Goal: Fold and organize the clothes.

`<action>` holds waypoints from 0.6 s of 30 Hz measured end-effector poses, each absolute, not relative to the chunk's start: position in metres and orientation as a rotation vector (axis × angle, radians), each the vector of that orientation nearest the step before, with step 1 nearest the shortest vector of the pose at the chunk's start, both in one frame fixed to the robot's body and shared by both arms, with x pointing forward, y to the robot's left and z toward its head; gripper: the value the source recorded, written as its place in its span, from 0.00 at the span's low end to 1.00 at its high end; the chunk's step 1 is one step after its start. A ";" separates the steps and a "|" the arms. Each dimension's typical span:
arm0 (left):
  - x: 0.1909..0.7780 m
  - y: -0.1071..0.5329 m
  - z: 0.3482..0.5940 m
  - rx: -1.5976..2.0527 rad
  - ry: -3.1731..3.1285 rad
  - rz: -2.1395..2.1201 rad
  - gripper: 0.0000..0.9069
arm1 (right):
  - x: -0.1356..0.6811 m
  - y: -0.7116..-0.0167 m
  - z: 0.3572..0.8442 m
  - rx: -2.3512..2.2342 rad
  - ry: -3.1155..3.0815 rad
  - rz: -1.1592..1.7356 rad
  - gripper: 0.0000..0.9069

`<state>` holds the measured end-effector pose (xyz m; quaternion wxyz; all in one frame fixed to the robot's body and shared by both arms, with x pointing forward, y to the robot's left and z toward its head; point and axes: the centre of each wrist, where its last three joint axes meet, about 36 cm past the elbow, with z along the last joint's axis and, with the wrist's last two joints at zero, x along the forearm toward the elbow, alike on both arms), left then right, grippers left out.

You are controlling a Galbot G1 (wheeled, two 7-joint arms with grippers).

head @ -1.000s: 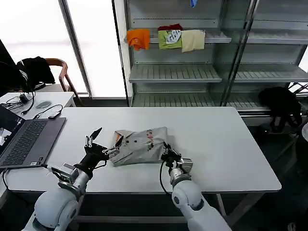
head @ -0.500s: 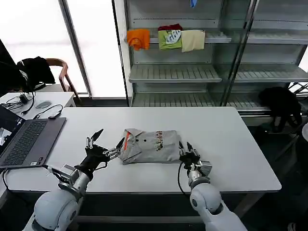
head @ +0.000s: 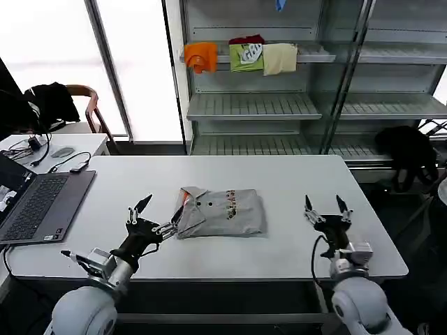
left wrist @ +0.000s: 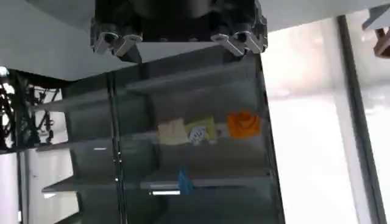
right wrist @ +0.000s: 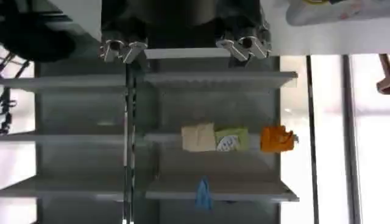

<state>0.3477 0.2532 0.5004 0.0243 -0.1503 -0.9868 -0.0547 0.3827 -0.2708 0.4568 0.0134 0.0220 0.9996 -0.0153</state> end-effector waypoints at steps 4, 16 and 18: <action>0.332 0.251 0.492 -0.389 -3.056 -0.126 1.00 | 0.355 -0.280 0.453 0.108 3.065 -0.093 1.00; 0.296 0.268 0.463 -0.155 -3.076 -0.034 1.00 | 0.294 -0.296 0.435 0.177 2.975 -0.187 1.00; 0.292 0.273 0.459 -0.125 -3.072 -0.028 1.00 | 0.287 -0.298 0.433 0.184 2.971 -0.195 1.00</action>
